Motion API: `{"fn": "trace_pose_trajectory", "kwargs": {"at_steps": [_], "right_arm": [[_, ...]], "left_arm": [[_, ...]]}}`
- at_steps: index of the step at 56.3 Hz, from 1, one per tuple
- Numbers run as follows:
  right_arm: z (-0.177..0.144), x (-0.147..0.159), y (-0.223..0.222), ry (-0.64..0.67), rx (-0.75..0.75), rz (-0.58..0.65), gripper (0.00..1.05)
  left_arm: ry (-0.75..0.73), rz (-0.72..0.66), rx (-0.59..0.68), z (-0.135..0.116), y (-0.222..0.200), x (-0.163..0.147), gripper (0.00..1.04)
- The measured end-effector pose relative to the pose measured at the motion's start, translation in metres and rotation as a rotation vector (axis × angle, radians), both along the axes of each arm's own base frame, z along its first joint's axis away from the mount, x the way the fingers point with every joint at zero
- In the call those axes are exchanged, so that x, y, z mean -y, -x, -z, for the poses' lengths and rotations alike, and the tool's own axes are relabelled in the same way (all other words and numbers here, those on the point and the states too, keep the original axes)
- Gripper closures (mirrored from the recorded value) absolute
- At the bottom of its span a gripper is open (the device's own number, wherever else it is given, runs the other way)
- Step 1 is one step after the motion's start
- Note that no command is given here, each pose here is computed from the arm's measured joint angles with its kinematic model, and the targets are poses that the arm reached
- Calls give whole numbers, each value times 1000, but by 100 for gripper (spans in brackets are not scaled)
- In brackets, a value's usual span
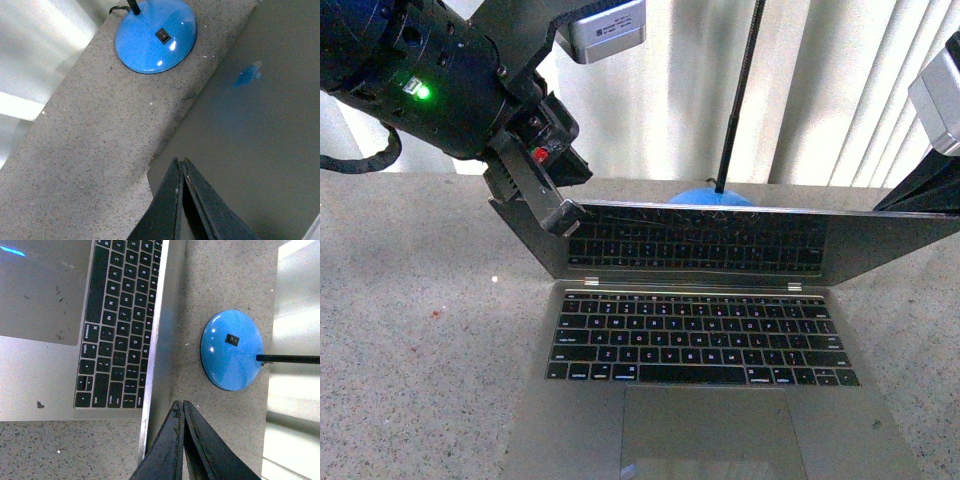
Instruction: Close laptop
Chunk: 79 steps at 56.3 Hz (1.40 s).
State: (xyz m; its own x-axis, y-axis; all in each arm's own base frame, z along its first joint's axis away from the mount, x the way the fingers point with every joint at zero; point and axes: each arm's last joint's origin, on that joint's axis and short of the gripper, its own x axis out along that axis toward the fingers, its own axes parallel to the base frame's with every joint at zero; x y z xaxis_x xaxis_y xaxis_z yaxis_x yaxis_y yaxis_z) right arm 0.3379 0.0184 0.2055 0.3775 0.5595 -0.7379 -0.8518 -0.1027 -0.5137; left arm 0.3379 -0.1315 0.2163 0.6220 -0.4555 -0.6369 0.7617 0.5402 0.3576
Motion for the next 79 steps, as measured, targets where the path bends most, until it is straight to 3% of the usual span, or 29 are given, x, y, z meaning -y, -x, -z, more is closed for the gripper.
{"fn": "trace_pose_trajectory", "kwargs": {"at_steps": [79], "right_arm": [[28,-8,19,95,-55,-98,102]], "left_arm": [[-16,26,-101,35,21,-5,101]]}}
